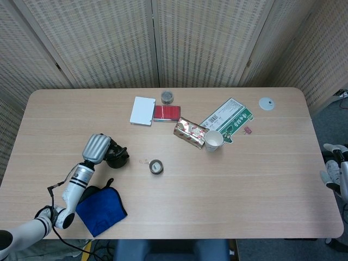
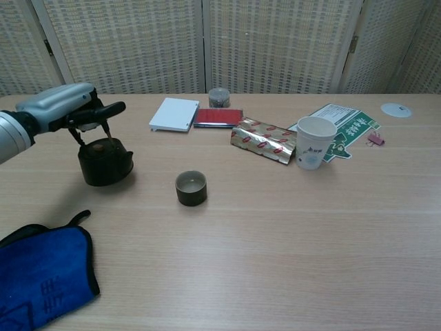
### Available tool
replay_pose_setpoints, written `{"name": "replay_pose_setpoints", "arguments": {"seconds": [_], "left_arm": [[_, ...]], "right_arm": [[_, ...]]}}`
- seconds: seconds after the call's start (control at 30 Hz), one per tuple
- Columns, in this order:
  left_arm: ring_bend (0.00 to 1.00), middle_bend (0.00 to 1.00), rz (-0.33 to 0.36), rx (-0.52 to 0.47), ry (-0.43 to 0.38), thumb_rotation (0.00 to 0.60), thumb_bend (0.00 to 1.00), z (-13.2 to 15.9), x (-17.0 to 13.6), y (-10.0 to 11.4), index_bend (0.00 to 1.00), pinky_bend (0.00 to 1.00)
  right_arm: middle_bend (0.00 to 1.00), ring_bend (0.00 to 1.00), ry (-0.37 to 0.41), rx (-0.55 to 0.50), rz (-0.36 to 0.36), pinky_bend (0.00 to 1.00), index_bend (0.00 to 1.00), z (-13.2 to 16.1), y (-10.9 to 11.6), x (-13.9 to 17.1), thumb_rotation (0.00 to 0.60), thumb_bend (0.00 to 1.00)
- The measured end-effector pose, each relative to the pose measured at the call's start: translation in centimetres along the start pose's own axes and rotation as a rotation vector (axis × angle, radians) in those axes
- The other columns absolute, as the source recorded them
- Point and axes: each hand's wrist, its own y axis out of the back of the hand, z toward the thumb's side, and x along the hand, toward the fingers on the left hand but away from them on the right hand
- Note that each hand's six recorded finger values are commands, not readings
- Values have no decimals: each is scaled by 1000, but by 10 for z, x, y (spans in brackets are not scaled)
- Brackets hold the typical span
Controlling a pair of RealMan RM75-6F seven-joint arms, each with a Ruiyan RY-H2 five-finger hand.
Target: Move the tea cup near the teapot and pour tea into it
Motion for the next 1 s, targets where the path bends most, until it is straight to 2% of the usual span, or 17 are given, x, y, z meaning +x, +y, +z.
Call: {"name": "replay_pose_setpoints", "arguments": {"seconds": [0.8,0.93,1.0], "left_arm": [[839,1000,-28,126,-55,1,211,0,-10,-23,997,491],[791,966,-36,138,-58,0,211,0,-12,-26,949,478],[751,918,-38,142,-58,0,207,0,-13,-27,906,467]], "right_arm": [[297,199,-8,-2,3,268,288,-3,-1,1,600,231],[297,199,-9,-3,3,268,288,-3,-1,1,600,231],[297,199,-8,-3,3,268,288,-3,-1,1,600,231]]}}
